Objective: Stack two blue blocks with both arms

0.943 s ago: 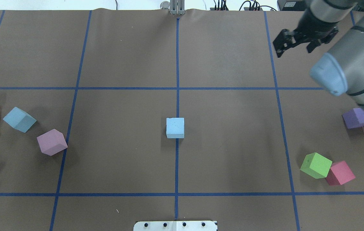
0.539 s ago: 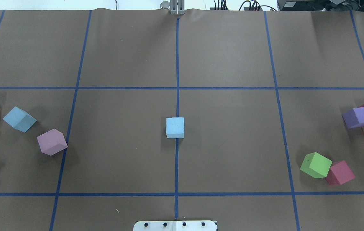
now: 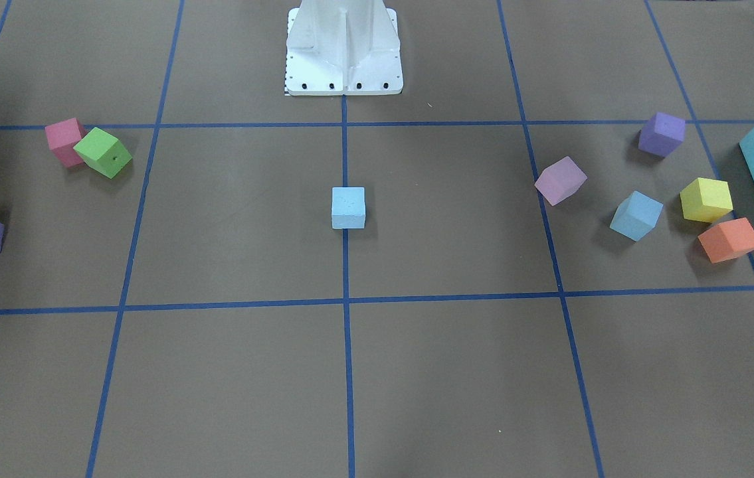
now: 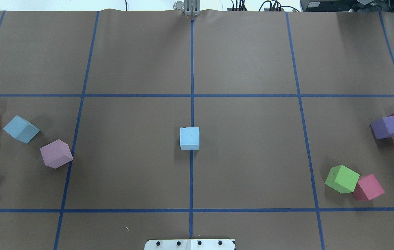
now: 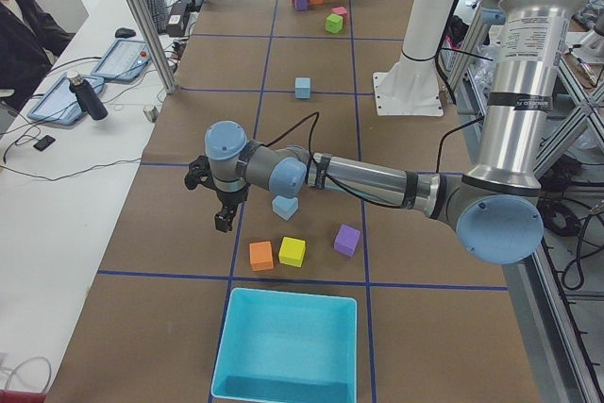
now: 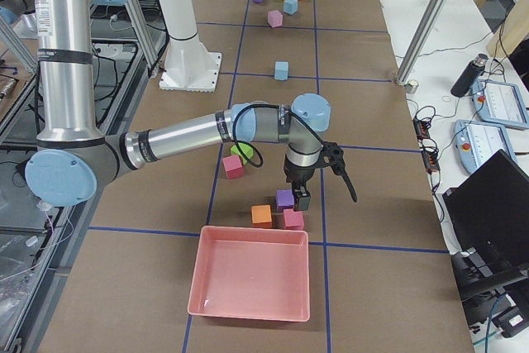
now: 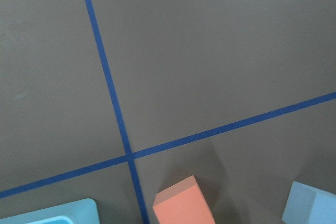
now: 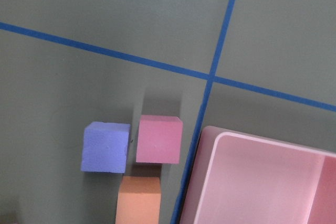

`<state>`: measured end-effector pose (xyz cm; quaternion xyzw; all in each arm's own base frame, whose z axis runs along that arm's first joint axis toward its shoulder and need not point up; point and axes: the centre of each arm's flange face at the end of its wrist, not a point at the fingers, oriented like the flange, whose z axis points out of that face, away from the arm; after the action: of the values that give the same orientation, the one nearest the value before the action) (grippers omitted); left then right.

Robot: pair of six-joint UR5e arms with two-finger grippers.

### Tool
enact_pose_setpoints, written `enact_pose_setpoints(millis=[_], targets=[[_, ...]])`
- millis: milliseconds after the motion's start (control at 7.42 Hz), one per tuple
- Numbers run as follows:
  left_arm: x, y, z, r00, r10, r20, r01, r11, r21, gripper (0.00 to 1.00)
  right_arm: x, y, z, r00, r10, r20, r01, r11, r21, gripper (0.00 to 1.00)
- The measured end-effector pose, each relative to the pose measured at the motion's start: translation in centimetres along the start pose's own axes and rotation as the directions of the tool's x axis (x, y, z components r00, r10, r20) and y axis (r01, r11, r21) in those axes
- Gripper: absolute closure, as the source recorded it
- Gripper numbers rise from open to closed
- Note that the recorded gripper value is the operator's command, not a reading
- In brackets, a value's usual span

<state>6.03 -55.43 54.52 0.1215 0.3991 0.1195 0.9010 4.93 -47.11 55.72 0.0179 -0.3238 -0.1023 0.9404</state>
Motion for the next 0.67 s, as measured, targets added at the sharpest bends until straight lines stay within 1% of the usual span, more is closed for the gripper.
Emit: enact_pose_setpoints(millis=[135,404,539,674], targets=[[2.9,-0.2,2.0,0.999,0.038,-0.027,-0.037,0.999,0.011,0.01,0.3,0.3,0.2,1.0,0.008,0.001,-0.008,1.0,-0.004,0.0],[6.0,1.7,4.9,0.99,0.119,-0.07,-0.116,0.992,0.046,0.01,0.5,0.8,0.6,1.0,0.018,0.004,-0.018,1.0,-0.013,0.0],[6.7,2.9,5.9,0.988,0.132,-0.078,-0.127,0.99,0.056,0.01,0.6,1.0,0.7,1.0,0.021,0.004,-0.021,1.0,-0.015,0.0],[7.4,3.7,7.0,0.987,0.145,-0.074,-0.141,0.988,0.056,0.01,0.7,1.1,0.8,1.0,0.022,0.004,-0.022,1.0,-0.017,0.0]])
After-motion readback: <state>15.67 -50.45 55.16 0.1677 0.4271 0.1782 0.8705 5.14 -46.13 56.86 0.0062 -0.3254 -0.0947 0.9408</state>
